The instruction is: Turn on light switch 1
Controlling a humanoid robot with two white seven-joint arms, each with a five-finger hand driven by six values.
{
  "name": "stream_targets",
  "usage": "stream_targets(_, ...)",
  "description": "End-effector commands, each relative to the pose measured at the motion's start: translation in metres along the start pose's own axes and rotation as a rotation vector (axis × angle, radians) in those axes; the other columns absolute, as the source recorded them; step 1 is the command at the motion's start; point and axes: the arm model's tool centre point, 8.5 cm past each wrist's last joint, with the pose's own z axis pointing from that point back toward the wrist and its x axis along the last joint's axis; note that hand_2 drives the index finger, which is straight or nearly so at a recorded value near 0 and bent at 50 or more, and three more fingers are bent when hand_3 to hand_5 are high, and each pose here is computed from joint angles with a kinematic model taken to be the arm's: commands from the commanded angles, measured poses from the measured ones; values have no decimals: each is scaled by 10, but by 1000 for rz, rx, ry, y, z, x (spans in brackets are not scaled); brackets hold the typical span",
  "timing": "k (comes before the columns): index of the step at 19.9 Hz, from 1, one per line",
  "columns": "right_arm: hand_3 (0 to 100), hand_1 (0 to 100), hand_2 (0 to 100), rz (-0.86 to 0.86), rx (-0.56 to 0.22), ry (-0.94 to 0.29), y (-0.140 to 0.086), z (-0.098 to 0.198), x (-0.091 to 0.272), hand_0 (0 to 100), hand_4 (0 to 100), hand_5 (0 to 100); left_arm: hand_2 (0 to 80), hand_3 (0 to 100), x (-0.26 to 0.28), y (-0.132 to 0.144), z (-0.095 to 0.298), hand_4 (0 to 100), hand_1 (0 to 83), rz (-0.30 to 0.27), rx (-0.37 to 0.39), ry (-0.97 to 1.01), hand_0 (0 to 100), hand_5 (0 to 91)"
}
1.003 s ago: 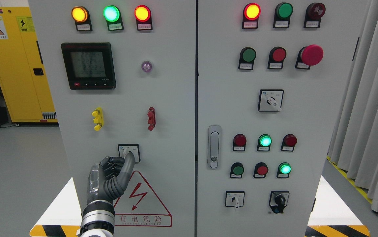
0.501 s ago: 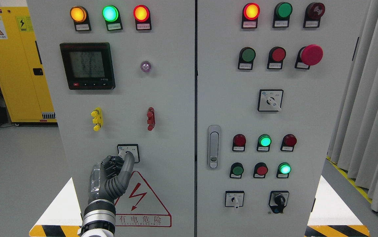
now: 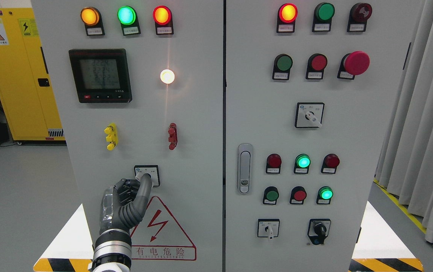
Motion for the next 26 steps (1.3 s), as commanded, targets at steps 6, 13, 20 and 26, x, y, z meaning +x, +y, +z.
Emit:
stream_targets(6,0,500,40,0,1,0,0,0,0,0,0,0,591,879,-1,0,0,886,496,2,0,4,390,830)
stream_targets(13,0,500,40,0,-1,0,0,0,0,0,0,0,596,880,-3,1,2,885,484,0,1,7,265,825)
stream_targets(20,0,500,40,0,-1,0,0,0,0,0,0,0,601,880,-5,3,7,884,485,5,0,2,211,818)
stream_targets(26,0,500,40,0,-1,0,0,0,0,0,0,0,617,883,-14,11,23,886,485,11,7,-31,211,814)
